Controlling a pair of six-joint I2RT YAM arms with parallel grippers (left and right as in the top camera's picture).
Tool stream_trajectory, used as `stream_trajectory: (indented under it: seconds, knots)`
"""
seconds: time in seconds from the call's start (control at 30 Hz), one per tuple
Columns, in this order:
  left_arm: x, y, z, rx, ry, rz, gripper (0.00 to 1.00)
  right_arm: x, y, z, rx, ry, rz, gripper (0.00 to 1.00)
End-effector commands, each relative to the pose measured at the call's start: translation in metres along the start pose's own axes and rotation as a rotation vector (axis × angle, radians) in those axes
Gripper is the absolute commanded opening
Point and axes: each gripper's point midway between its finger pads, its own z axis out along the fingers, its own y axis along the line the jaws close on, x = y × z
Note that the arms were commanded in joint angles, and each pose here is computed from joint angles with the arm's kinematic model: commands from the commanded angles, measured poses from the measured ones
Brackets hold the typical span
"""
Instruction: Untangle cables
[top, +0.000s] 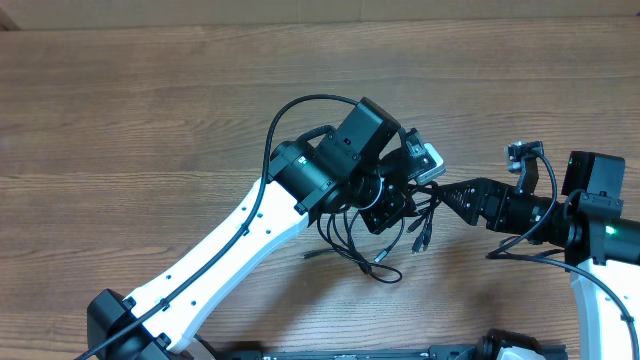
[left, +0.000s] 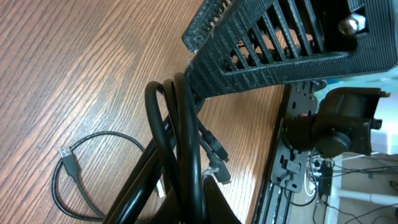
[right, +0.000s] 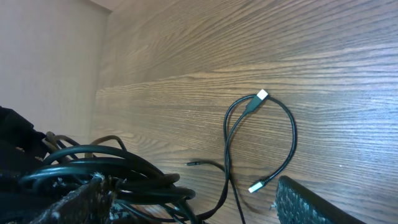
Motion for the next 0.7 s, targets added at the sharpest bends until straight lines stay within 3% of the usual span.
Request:
stream_trajectory:
  seconds: [0.0,0.23,0.67]
  knots:
    - [-0.005,-0.014,-0.001,0.060,-0.016,0.058,0.04,-0.004,0.006,-0.003,-0.012,-0.017,-0.040,0.81]
    - [-0.011,-0.032,-0.003,0.160,-0.054,0.162,0.04,-0.005,0.006,-0.003,-0.012,-0.019,-0.042,0.81]
    - [-0.042,-0.038,-0.007,0.181,-0.181,0.245,0.04,-0.003,0.006,-0.003,-0.013,-0.014,-0.037,0.81]
